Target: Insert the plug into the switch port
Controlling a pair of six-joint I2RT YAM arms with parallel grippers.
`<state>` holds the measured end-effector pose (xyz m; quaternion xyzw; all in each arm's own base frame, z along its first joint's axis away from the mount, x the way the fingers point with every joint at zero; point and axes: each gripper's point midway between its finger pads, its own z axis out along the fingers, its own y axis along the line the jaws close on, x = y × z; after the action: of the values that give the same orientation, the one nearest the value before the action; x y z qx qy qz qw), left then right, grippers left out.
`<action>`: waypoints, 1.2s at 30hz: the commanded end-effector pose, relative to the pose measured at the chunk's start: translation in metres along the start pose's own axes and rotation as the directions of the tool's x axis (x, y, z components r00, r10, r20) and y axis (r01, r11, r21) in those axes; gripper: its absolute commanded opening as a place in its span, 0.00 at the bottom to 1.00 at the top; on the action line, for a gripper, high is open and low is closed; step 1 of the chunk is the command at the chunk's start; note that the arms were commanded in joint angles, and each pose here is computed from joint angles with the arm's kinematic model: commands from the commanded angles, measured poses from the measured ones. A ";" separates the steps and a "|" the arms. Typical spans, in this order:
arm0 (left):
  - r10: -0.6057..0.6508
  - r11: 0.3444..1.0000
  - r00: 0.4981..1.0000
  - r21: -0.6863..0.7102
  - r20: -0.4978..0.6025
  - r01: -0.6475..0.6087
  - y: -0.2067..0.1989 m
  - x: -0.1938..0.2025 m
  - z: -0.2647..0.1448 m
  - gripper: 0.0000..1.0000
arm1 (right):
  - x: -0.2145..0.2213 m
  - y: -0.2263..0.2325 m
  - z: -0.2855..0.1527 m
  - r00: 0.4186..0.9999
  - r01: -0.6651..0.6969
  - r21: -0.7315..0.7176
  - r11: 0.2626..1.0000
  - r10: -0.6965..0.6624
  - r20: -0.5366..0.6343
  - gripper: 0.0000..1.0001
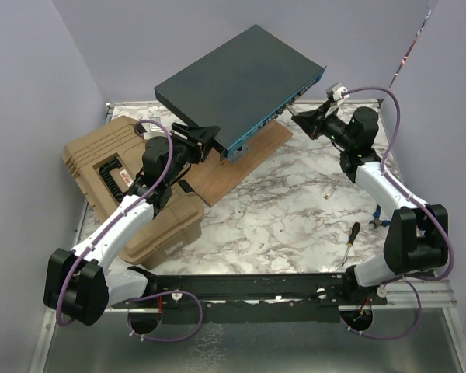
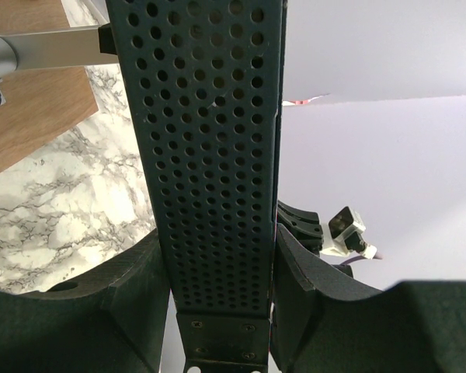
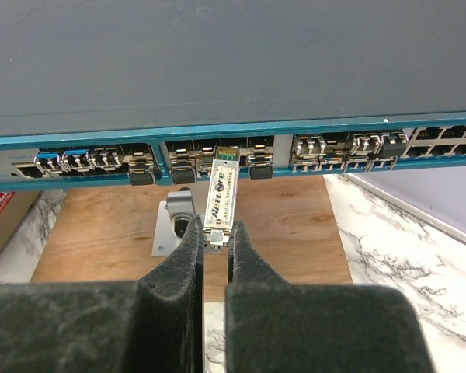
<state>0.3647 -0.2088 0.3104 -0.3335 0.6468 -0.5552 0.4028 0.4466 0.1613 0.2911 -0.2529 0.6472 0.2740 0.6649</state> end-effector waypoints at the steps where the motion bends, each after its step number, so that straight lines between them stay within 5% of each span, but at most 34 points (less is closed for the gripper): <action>1: 0.009 0.996 0.998 -0.087 0.060 -0.003 0.017 -0.014 -0.007 0.00 | -0.007 -0.007 0.006 1.000 0.020 0.030 0.999 -0.020 0.013 0.01; 36: 0.009 0.996 0.997 -0.093 0.070 -0.003 0.019 -0.015 -0.011 0.00 | -0.017 -0.014 -0.009 0.997 0.048 0.124 0.991 -0.055 0.056 0.00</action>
<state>0.3648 -0.2084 0.3108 -0.3356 0.6455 -0.5554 0.4027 0.4495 0.1556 0.2922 -0.2315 0.6516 0.2521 0.6769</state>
